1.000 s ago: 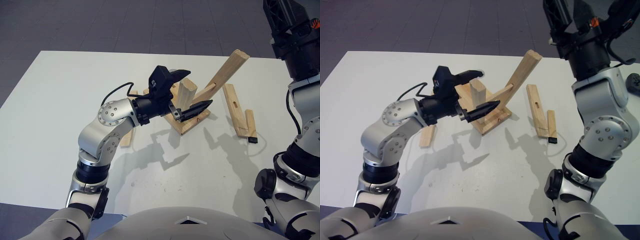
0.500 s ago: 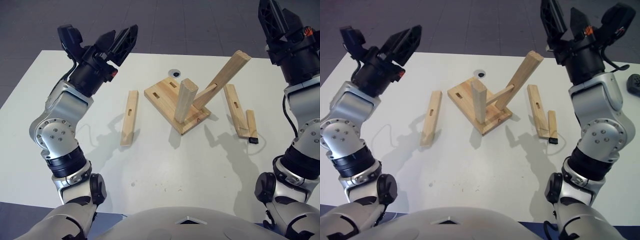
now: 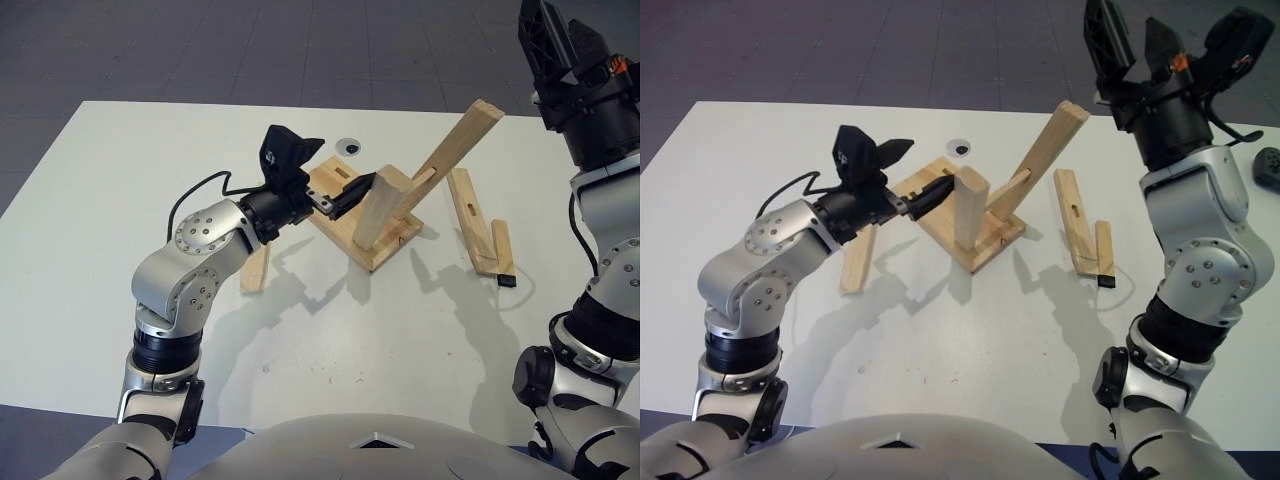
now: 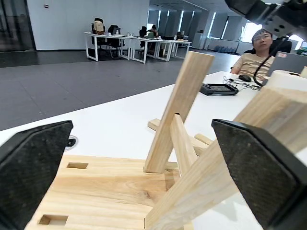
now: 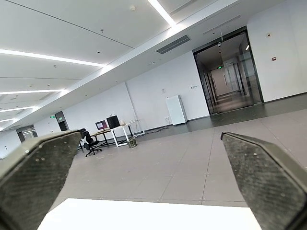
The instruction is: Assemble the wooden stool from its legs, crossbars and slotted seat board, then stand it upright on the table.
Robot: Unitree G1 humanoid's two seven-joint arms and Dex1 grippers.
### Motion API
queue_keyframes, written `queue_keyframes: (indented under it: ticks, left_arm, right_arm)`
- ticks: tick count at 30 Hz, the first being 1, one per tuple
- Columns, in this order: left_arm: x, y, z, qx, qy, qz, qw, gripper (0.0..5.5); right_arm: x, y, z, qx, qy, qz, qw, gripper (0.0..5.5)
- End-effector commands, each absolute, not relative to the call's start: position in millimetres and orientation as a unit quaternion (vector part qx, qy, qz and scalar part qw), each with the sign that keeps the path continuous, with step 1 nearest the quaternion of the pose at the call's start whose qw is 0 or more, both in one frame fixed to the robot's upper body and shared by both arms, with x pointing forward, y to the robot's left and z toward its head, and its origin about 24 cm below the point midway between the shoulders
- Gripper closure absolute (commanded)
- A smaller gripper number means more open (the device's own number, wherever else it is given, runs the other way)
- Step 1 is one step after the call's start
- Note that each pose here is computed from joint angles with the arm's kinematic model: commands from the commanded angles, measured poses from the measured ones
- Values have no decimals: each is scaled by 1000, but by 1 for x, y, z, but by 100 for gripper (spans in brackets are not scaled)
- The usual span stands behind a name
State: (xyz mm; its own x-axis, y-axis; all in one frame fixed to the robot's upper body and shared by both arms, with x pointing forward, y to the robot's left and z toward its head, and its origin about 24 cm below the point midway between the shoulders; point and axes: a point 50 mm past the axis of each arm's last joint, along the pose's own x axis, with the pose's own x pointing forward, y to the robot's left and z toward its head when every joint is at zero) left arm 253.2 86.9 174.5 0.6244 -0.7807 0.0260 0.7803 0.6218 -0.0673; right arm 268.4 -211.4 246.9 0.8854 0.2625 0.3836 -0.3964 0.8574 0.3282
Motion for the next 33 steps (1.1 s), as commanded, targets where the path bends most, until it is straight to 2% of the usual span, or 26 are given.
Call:
queue_keyframes:
  ticks: [1,6,10,14,18,22,33]
  left_arm:
    - [249,70,205,-16,-46,-474,879,11]
    - [255,47,215,-33,-59,-505,861,11]
    - [261,50,207,-31,-46,-487,871,11]
    - [275,87,218,-57,-71,-414,906,11]
    - [294,135,241,-161,-113,-331,923,11]
    - [305,159,231,-186,-87,-261,943,11]
    - [294,147,199,-198,-35,-247,948,10]
  right_arm:
    - [267,-213,251,195,-172,171,950,11]
    - [265,-212,252,205,-171,196,944,11]
    - [255,-210,251,217,-151,272,925,11]
    - [240,-202,245,164,-111,354,914,11]
    - [217,-181,234,106,-62,450,885,11]
    - [200,-171,212,41,10,514,857,11]
    - [206,-176,203,-34,29,525,850,207]
